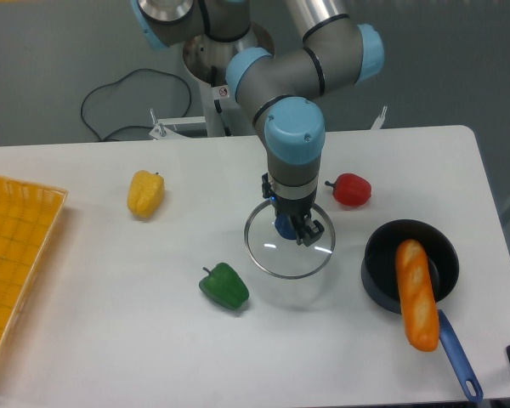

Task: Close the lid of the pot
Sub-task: 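Lift the clear glass lid by its knob with the gripper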

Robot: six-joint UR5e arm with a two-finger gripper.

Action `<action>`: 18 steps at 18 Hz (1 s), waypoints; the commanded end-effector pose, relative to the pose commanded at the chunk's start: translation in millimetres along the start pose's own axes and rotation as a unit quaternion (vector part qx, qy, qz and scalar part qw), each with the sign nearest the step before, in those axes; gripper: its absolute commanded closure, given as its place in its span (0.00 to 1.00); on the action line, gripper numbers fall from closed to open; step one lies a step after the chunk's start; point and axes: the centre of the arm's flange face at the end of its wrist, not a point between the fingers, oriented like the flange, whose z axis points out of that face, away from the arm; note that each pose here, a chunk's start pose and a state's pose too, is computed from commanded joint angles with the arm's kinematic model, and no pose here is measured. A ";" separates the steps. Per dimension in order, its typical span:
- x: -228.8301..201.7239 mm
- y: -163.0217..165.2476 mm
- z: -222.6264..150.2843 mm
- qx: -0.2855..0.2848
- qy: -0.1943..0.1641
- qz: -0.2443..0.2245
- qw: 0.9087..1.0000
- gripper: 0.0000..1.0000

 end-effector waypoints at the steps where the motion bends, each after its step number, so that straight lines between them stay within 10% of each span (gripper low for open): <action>1: 1.7 -1.6 1.9 0.000 0.001 0.002 1.000 0.60; 18: -12.6 21.9 -23.8 0.013 -0.020 -0.020 1.000 0.60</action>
